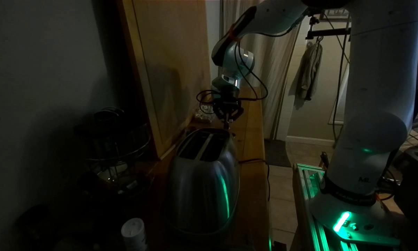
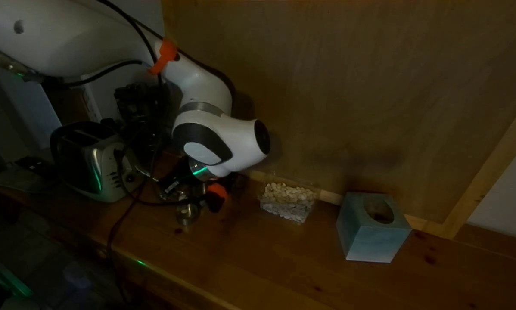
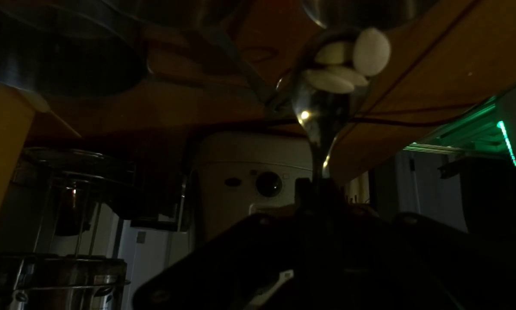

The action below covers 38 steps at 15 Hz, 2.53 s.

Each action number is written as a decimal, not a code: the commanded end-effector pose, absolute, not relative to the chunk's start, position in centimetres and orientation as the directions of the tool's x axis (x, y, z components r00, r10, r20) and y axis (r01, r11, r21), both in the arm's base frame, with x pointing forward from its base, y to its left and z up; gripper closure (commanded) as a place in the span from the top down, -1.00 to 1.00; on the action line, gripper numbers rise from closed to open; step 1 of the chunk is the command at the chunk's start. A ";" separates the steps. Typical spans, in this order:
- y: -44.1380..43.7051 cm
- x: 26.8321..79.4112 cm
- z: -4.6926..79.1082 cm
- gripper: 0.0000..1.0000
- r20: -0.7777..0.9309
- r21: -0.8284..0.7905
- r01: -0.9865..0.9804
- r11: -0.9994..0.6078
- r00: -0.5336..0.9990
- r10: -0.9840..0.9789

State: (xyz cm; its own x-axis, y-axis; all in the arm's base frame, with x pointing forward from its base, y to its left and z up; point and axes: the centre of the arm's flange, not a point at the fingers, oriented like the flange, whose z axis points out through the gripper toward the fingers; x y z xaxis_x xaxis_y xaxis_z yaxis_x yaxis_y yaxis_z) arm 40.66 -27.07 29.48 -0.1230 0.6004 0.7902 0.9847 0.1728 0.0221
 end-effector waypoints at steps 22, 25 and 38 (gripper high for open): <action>-30.6 41.5 26.0 -0.96 0.867 -0.021 0.993 0.113 -0.039 0.497; -30.4 41.4 25.8 -0.96 0.877 -0.028 0.991 0.130 -0.038 0.479; -30.2 41.0 25.9 -0.96 0.867 -0.029 0.992 0.125 -0.037 0.497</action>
State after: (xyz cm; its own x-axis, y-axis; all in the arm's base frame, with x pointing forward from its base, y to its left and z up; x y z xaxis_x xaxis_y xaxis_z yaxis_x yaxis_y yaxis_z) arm 40.83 -29.71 25.41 -0.0235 0.4906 0.8711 0.9896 0.1350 -0.0493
